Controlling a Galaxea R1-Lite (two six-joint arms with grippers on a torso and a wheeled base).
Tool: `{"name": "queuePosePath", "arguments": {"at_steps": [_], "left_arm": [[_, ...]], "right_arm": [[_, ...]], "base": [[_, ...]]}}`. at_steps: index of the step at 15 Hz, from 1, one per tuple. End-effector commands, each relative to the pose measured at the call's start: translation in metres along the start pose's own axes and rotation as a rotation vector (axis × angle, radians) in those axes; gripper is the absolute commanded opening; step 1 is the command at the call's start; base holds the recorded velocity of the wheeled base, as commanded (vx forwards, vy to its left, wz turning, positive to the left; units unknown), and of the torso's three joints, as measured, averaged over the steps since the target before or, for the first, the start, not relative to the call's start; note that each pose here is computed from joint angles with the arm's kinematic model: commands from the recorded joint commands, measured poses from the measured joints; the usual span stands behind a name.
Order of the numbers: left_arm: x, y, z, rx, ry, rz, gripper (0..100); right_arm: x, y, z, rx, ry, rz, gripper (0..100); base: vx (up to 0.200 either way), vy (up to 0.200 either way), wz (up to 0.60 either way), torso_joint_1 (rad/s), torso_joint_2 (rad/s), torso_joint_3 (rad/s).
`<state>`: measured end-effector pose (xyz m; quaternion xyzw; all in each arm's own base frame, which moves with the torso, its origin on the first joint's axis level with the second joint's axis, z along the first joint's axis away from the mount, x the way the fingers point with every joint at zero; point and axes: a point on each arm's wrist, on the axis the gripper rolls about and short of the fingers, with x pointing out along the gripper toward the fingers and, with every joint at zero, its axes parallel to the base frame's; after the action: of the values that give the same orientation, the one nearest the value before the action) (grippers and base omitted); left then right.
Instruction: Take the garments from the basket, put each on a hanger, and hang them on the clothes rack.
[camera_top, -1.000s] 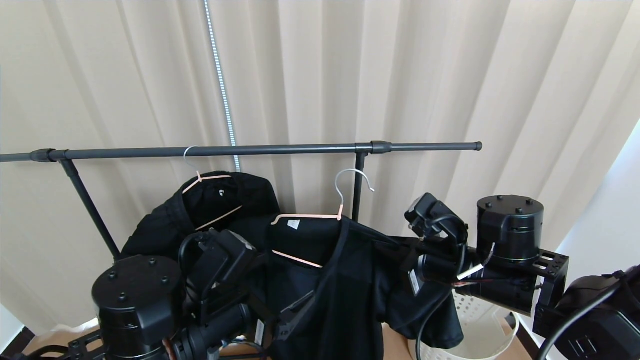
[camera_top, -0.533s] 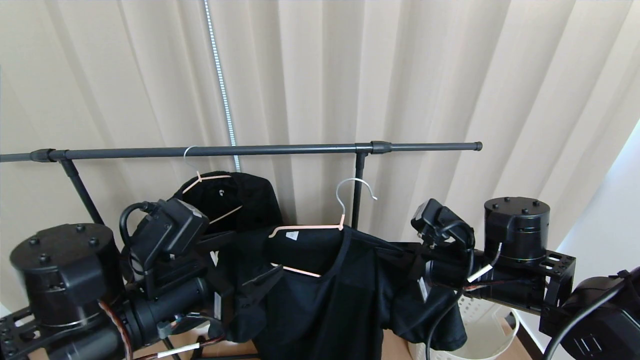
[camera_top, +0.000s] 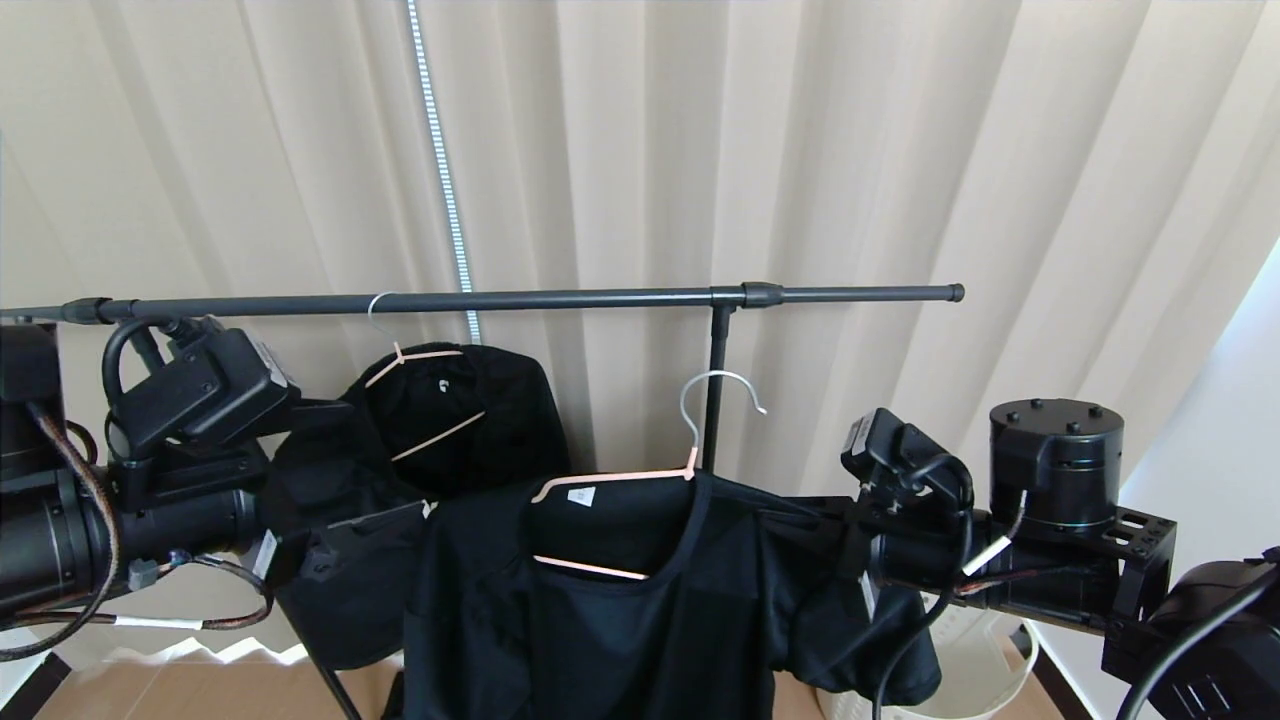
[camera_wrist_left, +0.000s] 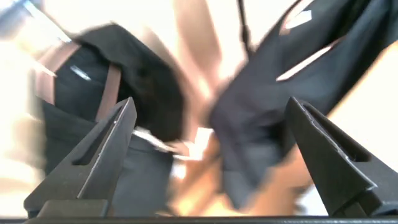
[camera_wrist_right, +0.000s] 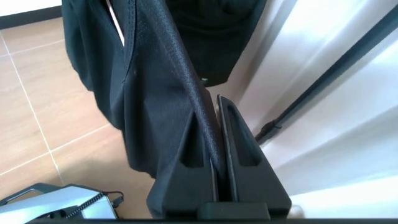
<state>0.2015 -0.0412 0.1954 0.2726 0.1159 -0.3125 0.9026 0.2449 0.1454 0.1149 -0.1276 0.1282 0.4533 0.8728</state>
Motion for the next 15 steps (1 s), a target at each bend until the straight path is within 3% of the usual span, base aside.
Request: {"name": "queuePosePath", "arguments": {"at_steps": [1, 3, 4, 7, 11, 15], "left_arm": [[0.011, 0.005, -0.003, 0.054, 0.004, -0.042, 100], [0.017, -0.001, -0.007, 0.166, -0.025, -0.123, 100], [0.02, -0.006, -0.005, 0.188, -0.055, -0.173, 100], [0.034, -0.02, -0.007, 0.195, -0.032, -0.239, 100], [0.047, -0.02, -0.018, 0.178, 0.03, -0.244, 100], [0.057, -0.011, -0.013, 0.195, 0.061, -0.145, 100]], "right_arm": [[-0.001, 0.001, 0.001, -0.002, -0.004, 0.007, 0], [-0.001, 0.001, 0.001, -0.002, -0.004, 0.007, 0], [-0.002, 0.001, 0.001, -0.003, -0.007, 0.006, 0], [-0.004, 0.001, 0.004, -0.008, -0.018, 0.005, 0], [-0.006, 0.004, 0.003, -0.007, -0.02, 0.034, 0], [-0.009, 0.008, 0.003, -0.01, -0.031, 0.077, 0]], "base": [[0.0, 0.0, 0.0, 0.0, 0.0, 0.0], [0.0, 0.0, 0.0, 0.0, 0.0, 0.0], [0.0, 0.0, 0.0, 0.0, 0.0, 0.0], [0.0, 0.0, 0.0, 0.0, 0.0, 0.0], [0.0, 0.0, 0.0, 0.0, 0.0, 0.0], [0.0, 0.0, 0.0, 0.0, 0.0, 0.0]]}}
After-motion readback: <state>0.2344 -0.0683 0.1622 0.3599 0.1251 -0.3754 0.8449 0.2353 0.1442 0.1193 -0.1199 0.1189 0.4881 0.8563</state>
